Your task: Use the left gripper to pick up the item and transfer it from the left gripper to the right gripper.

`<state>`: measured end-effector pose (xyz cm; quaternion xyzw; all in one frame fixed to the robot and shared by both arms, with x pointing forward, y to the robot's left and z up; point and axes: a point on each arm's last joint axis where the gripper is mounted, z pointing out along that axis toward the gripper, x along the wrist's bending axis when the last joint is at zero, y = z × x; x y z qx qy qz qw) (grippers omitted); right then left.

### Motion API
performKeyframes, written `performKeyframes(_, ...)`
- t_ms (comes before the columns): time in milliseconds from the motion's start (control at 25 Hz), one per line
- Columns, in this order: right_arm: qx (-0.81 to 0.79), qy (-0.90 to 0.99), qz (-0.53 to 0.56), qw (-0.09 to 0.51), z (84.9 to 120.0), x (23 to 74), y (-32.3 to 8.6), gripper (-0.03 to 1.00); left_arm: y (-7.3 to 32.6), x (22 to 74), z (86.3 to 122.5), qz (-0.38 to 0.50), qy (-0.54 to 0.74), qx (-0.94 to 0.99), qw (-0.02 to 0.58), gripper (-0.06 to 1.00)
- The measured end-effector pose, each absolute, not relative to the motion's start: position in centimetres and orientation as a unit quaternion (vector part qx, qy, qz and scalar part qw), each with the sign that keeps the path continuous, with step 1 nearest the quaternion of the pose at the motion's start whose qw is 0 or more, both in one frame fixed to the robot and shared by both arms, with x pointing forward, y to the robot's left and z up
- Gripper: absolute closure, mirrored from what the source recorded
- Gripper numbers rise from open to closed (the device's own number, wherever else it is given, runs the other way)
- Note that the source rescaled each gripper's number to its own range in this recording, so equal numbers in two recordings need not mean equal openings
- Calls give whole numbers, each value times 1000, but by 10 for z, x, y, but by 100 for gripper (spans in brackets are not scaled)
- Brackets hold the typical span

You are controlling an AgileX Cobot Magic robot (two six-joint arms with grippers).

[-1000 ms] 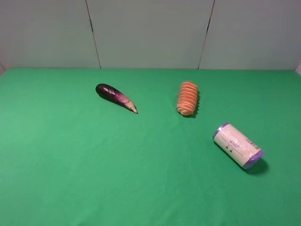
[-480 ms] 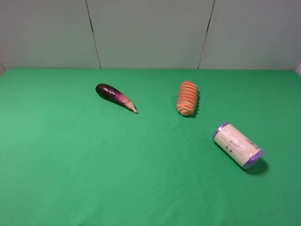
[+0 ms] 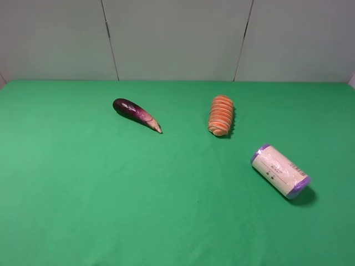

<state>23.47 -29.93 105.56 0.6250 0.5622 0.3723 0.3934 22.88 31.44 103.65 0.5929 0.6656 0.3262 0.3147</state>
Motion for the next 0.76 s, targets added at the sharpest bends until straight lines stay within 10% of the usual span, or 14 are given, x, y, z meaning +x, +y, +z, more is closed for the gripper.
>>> performKeyframes(760, 625, 562, 372, 393, 1056, 235, -299, -3, 314, 229, 1037, 326, 666, 593, 315, 25)
